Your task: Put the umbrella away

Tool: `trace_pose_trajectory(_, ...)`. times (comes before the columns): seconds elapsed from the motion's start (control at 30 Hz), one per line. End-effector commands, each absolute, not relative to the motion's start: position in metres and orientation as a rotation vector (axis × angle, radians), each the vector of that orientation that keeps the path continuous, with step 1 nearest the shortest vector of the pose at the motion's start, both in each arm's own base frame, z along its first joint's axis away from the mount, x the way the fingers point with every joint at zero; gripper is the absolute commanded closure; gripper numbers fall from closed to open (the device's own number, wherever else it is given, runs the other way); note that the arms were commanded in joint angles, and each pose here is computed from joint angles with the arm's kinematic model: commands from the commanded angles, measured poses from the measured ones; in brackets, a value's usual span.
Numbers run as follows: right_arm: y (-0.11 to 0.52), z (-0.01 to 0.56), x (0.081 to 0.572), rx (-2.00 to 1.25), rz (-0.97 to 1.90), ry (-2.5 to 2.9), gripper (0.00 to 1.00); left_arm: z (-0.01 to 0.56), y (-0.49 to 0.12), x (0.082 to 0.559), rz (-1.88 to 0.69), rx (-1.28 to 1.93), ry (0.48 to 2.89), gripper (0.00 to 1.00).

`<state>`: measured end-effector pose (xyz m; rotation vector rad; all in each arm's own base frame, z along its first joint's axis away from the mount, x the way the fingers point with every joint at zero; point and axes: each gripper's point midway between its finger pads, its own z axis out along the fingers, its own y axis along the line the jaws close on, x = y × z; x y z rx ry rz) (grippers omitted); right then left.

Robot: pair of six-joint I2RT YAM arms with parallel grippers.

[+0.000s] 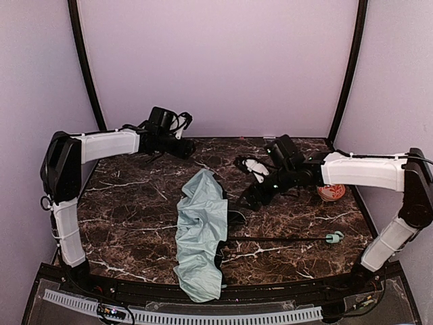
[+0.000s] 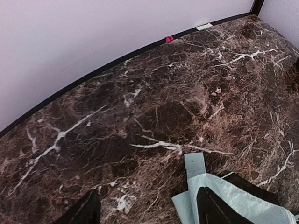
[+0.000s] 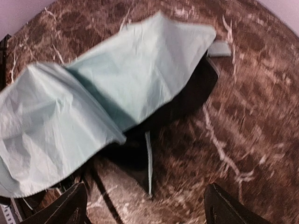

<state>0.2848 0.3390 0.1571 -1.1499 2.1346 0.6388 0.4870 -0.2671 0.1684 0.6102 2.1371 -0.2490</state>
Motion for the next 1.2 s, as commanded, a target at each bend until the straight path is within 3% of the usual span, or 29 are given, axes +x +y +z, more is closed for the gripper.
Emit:
trace_pose_trajectory(0.0,0.318,0.126,0.253,-1.045,0.638,2.281,0.13,0.124,-0.297,0.479,-0.389,0.676,2.287,0.28)
trace_pose_trajectory(0.33,0.307,0.069,0.190,-1.258,0.693,2.333,0.10,0.075,-0.355,0.429,-0.611,0.926,2.312,0.26)
trace_pose_trajectory(0.47,0.306,0.052,0.173,-1.357,0.718,2.358,0.11,0.063,-0.369,0.401,-0.644,1.017,2.329,0.31)
trace_pose_trajectory(0.57,0.304,0.037,0.168,-1.404,0.696,2.400,0.20,0.061,-0.375,0.383,-0.674,1.086,2.294,0.36)
trace_pose_trajectory(0.7,0.301,0.019,0.172,-1.449,0.625,2.436,0.53,0.075,-0.385,0.359,-0.775,1.166,2.166,0.38)
trace_pose_trajectory(0.8,0.314,0.030,0.188,-1.459,0.607,2.358,0.71,0.084,-0.394,0.332,-0.831,1.275,2.058,0.42)
trace_pose_trajectory(1.0,0.344,0.056,0.230,-1.402,0.628,2.222,0.77,0.070,-0.386,0.301,-0.862,1.340,2.035,0.47)
trace_pose_trajectory(1.17,0.342,0.056,0.264,-1.295,0.548,2.236,0.75,0.059,-0.386,0.293,-0.903,1.335,2.060,0.49)
